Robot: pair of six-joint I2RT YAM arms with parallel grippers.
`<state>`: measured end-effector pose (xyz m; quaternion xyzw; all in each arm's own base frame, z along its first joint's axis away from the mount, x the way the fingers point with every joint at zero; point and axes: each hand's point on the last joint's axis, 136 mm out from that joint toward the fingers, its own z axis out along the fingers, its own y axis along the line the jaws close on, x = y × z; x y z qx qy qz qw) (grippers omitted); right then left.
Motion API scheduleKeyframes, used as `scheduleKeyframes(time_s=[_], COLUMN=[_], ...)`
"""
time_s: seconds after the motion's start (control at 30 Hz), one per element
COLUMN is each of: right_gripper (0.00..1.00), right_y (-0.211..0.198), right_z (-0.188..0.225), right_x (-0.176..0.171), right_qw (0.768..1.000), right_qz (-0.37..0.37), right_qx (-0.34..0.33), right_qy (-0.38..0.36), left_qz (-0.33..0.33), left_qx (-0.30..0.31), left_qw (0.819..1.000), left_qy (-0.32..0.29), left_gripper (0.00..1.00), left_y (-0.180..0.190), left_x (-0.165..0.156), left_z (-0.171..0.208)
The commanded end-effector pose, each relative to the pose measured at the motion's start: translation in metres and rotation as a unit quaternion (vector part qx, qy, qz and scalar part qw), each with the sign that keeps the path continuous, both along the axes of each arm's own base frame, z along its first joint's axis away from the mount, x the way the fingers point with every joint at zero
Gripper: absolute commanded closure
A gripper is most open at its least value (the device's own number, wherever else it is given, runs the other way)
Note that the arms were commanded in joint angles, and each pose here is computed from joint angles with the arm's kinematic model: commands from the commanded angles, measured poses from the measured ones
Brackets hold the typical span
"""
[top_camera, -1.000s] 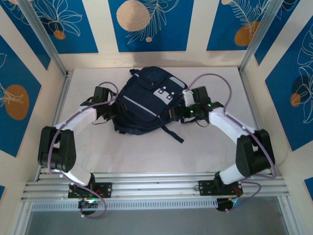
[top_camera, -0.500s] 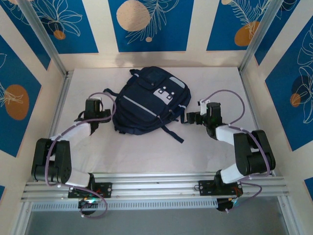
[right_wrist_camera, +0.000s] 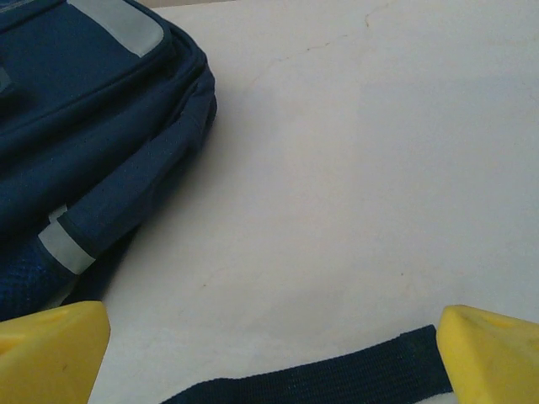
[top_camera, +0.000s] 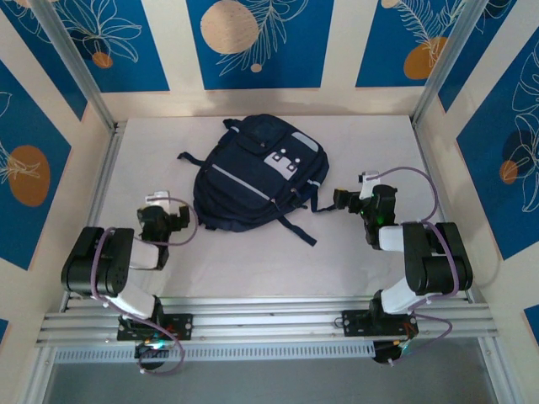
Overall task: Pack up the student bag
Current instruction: Reset both arms
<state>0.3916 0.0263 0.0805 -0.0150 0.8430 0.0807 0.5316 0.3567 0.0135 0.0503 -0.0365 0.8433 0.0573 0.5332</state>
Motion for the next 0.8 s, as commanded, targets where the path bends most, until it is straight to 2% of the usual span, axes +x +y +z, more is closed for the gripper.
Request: scheduleKeyframes(time_s=[0.0, 0.77], right_gripper=[0.01, 0.01], right_y=[0.003, 0.0031], right_z=[0.0132, 0.013], right_x=[0.0044, 0.0043], right_qw=[1.0, 1.0], right_qz=[0.004, 0.006], right_qx=[0.008, 0.009], right_qy=[-0.026, -0.026], left_qz=[-0.001, -0.008], left_qx=[0.003, 0.004], left_qw=[0.994, 0.995], left_qy=[-0.109, -0.099], left_gripper=[0.0, 0.0], left_y=[-0.0011, -0.0045], left_x=[0.0195, 0.0224], left_z=[0.0507, 0.0494])
